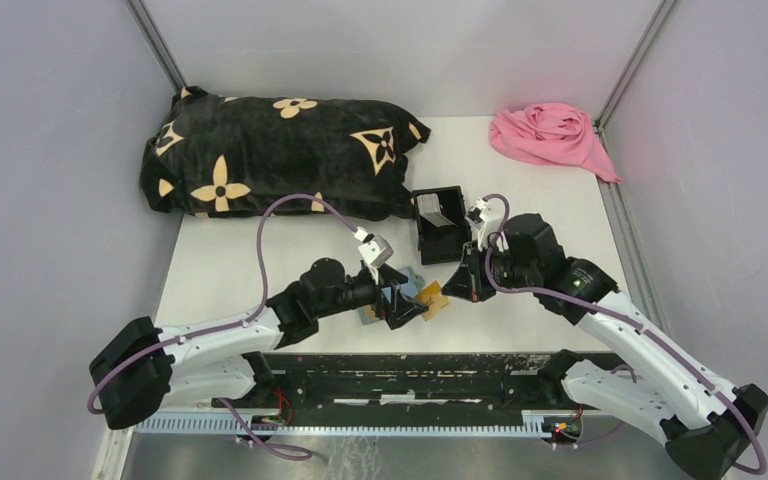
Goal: Put the credit cards into the card holder
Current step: Pick up the credit card from the storage box.
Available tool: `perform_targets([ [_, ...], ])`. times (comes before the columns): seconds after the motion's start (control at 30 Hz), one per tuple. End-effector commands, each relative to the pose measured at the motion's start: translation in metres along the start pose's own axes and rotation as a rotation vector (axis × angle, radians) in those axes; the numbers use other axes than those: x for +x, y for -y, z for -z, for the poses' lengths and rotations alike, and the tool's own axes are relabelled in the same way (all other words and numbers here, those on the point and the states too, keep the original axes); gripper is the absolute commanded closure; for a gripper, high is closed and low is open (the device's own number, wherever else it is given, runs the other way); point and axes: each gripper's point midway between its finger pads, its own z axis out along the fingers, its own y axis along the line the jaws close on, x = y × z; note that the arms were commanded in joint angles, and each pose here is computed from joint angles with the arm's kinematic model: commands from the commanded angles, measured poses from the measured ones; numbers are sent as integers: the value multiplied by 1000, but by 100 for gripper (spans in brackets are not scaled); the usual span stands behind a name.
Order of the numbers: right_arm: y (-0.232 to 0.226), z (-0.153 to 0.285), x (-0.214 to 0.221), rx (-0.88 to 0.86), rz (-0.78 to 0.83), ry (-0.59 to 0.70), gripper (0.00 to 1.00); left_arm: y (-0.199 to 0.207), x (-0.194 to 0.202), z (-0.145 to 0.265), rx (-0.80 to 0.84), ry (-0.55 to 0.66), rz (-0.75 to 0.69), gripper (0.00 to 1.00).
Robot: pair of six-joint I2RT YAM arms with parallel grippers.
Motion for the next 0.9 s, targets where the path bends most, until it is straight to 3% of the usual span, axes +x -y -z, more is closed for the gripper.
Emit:
perform_targets([
  [0.0, -21, -3, -6, -110, 1, 16, 99, 22, -18, -7, 116, 10, -89, 0],
  [0.33, -31, -11, -1, -196, -9, -29, 99, 33, -8, -12, 227, -51, -57, 1],
  [0.47, -30, -14, 0, -199, -5, -40, 99, 36, -6, -11, 265, -68, -43, 6],
  [0.57, -28, -17, 0, -195, -1, -44, 99, 36, -7, -9, 274, -61, -31, 13],
  [0.87, -21, -27, 4, -187, 0, -65, 99, 31, -8, 5, 260, -9, -4, 14],
])
